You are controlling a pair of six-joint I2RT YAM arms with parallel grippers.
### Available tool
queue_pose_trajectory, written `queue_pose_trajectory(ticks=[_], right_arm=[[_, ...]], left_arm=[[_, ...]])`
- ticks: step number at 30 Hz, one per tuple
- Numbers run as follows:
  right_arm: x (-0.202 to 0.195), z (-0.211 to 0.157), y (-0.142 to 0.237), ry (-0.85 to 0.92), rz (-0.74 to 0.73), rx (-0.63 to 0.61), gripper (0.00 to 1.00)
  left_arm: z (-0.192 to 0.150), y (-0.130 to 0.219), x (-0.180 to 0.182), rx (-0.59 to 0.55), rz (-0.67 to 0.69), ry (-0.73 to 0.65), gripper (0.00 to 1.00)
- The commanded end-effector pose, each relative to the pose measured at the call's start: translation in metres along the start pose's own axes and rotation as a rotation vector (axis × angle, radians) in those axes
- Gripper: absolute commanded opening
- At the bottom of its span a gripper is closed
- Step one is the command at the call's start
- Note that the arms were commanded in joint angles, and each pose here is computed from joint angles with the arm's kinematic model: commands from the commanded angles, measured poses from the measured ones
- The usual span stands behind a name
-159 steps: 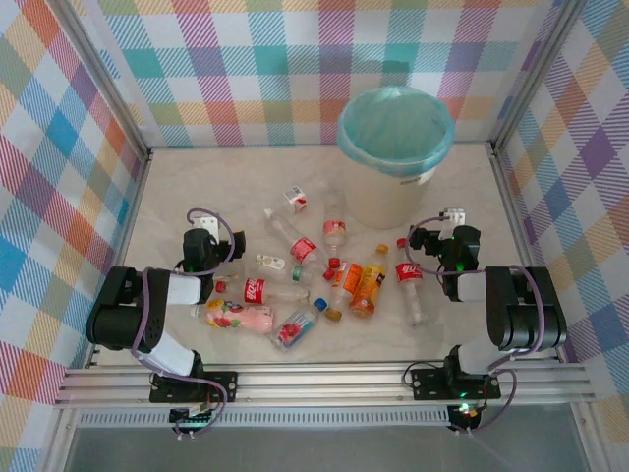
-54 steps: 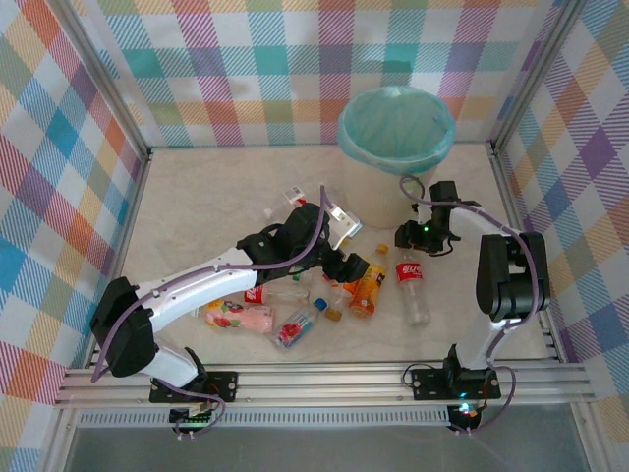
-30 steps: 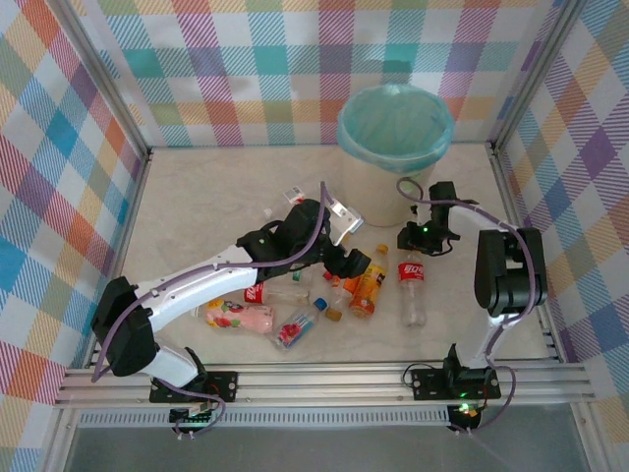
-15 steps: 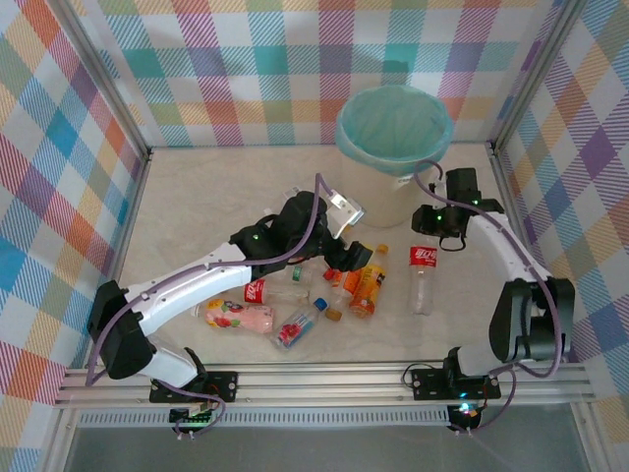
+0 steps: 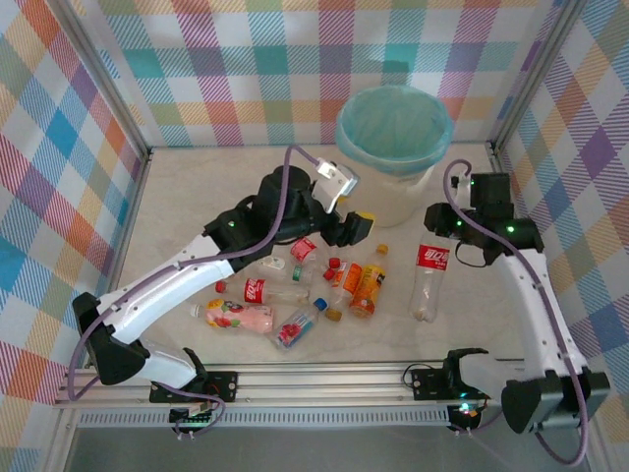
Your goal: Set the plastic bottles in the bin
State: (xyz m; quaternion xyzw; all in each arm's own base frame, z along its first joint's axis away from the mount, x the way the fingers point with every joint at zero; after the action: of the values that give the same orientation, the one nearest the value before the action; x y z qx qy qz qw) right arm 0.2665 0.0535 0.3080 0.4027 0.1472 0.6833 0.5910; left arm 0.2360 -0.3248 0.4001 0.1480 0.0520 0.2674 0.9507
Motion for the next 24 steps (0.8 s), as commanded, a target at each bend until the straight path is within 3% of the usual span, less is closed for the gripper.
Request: queue_pose_trajectory(ticks=[1,9,14,24], right_arm=[[0.031,0.022,0.037,0.029,0.063,-0.092,0.15],[0.128,0.110,0.079,0.248,0.232,-0.338,0.13],[0.166,0.176,0.086,0.312,0.269,-0.545,0.10],[0.198,0.265,0.050,0.378,0.163,-0.866,0.09]], left_arm=[[0.025,0.019,0.016,-0.033,0.096,0.016,0.76],[0.056,0.019,0.070,-0.088,0.172,0.183,0.75],[0.069,0.008,0.104,-0.101,0.168,0.267,0.73],[0.087,-0.018,0.151,-0.124,0.164,0.288,0.73]])
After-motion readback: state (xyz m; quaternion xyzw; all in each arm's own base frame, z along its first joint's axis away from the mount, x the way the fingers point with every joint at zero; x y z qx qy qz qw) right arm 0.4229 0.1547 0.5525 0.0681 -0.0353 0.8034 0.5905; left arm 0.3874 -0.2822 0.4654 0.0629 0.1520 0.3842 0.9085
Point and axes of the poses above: each hand's point on the last joint's axis, 136 mm out from that joint toward the fingers, its own y axis back along the fingers, its own x axis along the line the jaws close on, z = x × y, the point moved 5 cm from there along y, back along the fingers, and after that the axes turned 6 degrees about -y, right-handed, at the moved point
